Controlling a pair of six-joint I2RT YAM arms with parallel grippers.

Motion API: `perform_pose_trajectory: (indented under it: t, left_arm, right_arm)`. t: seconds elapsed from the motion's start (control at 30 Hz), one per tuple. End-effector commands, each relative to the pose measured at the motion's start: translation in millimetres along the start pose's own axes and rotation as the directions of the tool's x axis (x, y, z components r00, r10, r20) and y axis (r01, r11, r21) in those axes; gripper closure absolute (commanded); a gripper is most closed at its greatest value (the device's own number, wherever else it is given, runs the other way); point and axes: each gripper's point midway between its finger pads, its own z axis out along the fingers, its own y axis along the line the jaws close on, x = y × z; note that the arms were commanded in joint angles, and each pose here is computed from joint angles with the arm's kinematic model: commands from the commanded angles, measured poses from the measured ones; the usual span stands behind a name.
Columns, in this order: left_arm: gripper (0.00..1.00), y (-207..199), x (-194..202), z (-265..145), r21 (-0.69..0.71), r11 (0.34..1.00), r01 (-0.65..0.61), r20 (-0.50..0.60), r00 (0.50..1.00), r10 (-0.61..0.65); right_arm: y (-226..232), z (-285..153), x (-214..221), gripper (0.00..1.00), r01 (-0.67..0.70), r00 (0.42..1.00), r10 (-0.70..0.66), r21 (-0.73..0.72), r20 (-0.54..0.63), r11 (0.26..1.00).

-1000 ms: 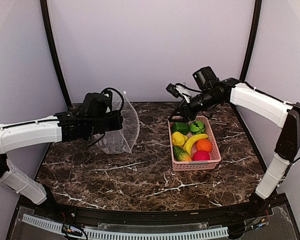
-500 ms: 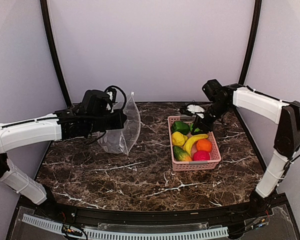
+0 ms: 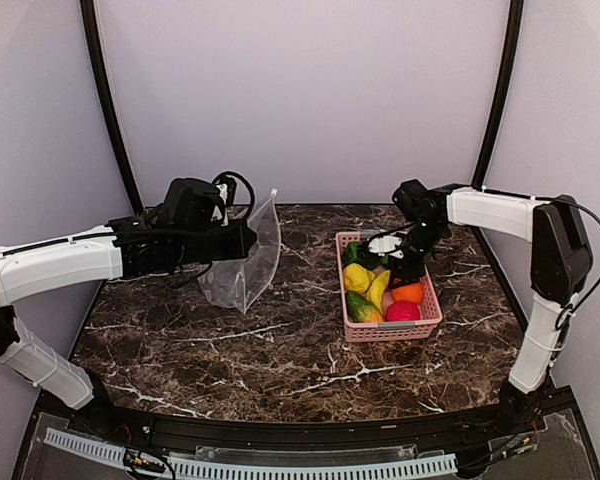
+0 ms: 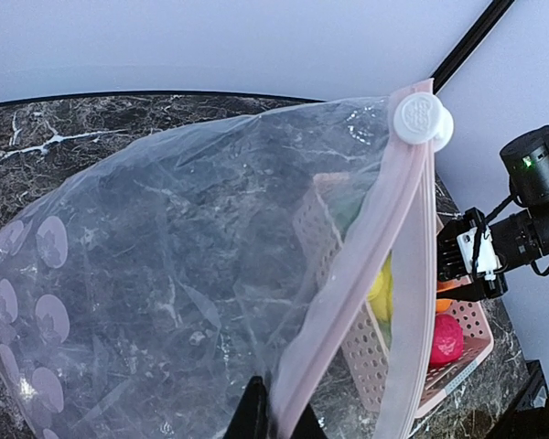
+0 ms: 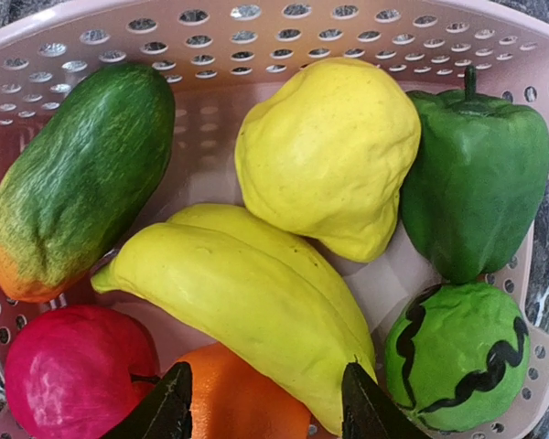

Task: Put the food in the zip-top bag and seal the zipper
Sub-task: Pick up the fake fruit from the bin.

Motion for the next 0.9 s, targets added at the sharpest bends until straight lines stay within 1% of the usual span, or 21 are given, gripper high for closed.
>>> perform_pose_trajectory:
  t: [0.0, 0.23, 0.4, 0.43, 0.53, 0.63, 0.77, 0.87]
  left_arm:
    - [0.93, 0, -1, -5, 0.01, 1.0, 0.01, -0.005, 1.0, -0.01]
    - [0.93, -2, 1, -5, 0.02, 1.0, 0.012, -0.012, 1.0, -0.012]
    - [0.93, 0, 3, -6, 0.02, 1.0, 0.02, -0.012, 1.0, -0.02]
    - [0.93, 0, 4, -6, 0.022, 1.0, 0.022, -0.013, 1.0, -0.022]
    - [0.93, 0, 6, -5, 0.025, 0.999, 0.033, -0.018, 0.999, -0.033]
    - [0.93, 0, 9, -3, 0.03, 0.999, 0.037, -0.026, 0.999, -0.036]
    - [0.93, 0, 9, -3, 0.028, 0.999, 0.036, -0.025, 0.999, -0.036]
    - [0.93, 0, 8, -2, 0.026, 0.999, 0.036, -0.018, 0.999, -0.036]
  right_arm:
    - [-8, 14, -3, 0.46, 0.046, 0.999, -0.046, 0.021, -0.011, 0.999]
    - [-13, 38, 3, 0.45, 0.113, 0.992, -0.111, 0.036, -0.062, 0.993]
    - [-25, 39, 2, 0.44, 0.159, 0.985, -0.152, 0.094, -0.078, 0.983]
    - [-26, 37, 0, 0.45, 0.168, 0.984, -0.161, 0.103, -0.073, 0.98]
    - [-31, 27, -6, 0.56, 0.176, 0.984, -0.169, 0.127, -0.06, 0.976]
    - [-33, 10, -13, 0.64, 0.182, 0.983, -0.177, 0.153, -0.042, 0.971]
    - [-31, -19, -21, 0.7, 0.162, 0.987, -0.163, 0.183, -0.01, 0.97]
    - [-29, -46, -34, 0.73, 0.125, 0.988, -0.141, 0.214, 0.06, 0.969]
